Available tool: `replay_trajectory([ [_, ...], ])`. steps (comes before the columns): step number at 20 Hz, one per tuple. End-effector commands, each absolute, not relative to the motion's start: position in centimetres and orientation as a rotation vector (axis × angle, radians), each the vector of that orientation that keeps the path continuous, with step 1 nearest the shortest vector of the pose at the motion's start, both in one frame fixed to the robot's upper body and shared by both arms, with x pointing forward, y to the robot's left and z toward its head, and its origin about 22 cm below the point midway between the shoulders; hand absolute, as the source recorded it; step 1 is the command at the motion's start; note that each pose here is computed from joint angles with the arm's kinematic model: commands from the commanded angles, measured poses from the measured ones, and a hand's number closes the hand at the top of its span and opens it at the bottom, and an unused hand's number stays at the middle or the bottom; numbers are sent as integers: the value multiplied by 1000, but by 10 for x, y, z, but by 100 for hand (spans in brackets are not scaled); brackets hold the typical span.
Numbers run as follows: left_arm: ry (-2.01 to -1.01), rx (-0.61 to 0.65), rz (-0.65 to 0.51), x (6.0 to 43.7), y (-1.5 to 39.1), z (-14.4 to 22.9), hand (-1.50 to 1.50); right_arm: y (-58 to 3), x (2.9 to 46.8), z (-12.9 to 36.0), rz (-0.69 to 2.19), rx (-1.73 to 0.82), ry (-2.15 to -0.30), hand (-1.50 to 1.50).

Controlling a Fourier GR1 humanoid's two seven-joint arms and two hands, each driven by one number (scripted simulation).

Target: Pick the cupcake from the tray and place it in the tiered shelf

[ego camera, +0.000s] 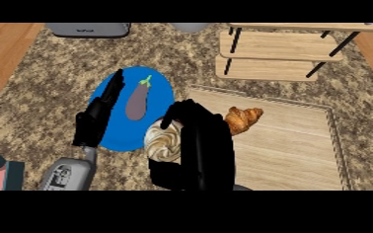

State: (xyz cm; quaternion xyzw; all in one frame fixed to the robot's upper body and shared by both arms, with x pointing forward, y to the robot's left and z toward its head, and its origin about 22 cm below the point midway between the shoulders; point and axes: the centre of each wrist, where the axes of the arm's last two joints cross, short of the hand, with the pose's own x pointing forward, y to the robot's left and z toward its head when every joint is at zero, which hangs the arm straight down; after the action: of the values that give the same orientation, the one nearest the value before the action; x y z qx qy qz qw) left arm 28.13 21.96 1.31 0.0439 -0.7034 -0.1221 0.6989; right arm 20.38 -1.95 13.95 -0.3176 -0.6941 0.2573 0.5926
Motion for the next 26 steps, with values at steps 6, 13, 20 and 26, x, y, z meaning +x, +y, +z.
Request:
replay_trajectory([
  [6,-1564,130,-254,280,219,7,0,-26,203,204,325,-990,-1581,150],
  [13,-1560,106,-250,283,224,20,0,-37,220,244,235,-1159,-1590,150],
  [20,-1565,133,-260,296,220,23,0,-52,245,289,182,-1193,-1588,150],
  [26,-1560,115,-256,284,232,19,0,-64,261,304,126,-1284,-1582,150],
])
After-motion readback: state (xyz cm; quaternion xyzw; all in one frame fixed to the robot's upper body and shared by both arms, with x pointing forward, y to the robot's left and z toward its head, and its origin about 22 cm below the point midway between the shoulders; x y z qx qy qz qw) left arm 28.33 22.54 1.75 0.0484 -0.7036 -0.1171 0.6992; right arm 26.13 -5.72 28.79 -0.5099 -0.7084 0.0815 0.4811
